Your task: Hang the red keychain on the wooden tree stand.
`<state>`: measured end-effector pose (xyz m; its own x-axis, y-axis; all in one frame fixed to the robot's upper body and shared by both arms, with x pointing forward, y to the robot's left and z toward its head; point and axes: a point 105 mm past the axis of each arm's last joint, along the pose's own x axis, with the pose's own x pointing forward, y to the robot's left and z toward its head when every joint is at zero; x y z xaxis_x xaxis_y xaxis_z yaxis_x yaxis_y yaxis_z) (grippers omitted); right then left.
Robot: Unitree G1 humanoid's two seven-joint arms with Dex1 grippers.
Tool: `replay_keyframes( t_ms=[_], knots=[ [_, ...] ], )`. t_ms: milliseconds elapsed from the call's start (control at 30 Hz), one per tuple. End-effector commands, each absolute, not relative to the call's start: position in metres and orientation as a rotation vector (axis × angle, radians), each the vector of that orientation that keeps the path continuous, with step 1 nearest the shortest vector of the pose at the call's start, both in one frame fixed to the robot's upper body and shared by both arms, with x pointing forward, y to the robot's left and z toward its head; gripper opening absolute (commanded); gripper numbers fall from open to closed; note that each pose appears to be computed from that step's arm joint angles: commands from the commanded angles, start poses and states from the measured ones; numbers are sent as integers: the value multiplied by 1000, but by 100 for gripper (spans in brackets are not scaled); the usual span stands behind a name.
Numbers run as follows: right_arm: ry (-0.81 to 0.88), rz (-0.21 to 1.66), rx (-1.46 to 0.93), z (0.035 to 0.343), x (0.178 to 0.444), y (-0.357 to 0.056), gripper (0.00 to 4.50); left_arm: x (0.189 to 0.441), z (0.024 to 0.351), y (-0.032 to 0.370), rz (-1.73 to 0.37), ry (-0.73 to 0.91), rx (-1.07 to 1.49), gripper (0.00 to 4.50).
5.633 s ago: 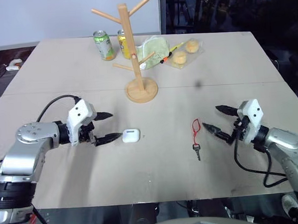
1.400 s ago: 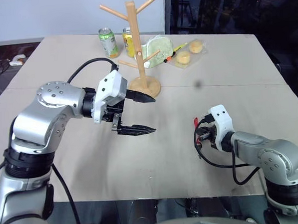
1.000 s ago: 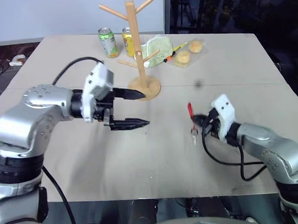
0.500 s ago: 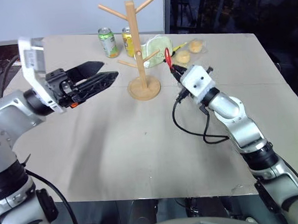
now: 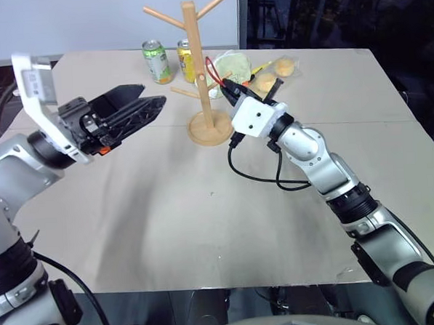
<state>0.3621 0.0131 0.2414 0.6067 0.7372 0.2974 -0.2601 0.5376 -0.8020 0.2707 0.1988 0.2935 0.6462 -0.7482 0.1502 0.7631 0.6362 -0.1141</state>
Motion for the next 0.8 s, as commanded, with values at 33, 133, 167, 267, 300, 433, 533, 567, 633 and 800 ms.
replay_keyframes(
  t_ms=[33, 133, 167, 267, 300, 433, 533, 567, 633, 800],
  knots=[
    [-717, 658, -803, 255, 363, 19, 3, 266, 304, 197, -877, -139, -137, 450],
    [-708, 663, -806, 256, 366, 21, 3, 266, 305, 196, -879, -140, -135, 450],
    [-702, 666, -808, 255, 367, 21, 3, 266, 305, 196, -879, -141, -134, 450],
    [-698, 677, -811, 255, 368, 24, 3, 266, 305, 196, -880, -142, -133, 450],
    [-696, 681, -812, 255, 368, 25, 3, 267, 305, 196, -880, -142, -132, 450],
    [-680, 695, -807, 253, 370, 28, 3, 268, 305, 195, -881, -140, -128, 450],
    [-660, 693, -794, 252, 372, 28, 3, 268, 305, 195, -882, -139, -125, 450],
    [-653, 691, -792, 252, 373, 28, 3, 268, 306, 195, -882, -139, -124, 450],
    [-634, 691, -796, 250, 375, 27, 3, 268, 306, 194, -882, -139, -122, 450],
    [-584, 698, -817, 247, 380, 27, 3, 269, 306, 193, -882, -142, -120, 450]
  ],
)
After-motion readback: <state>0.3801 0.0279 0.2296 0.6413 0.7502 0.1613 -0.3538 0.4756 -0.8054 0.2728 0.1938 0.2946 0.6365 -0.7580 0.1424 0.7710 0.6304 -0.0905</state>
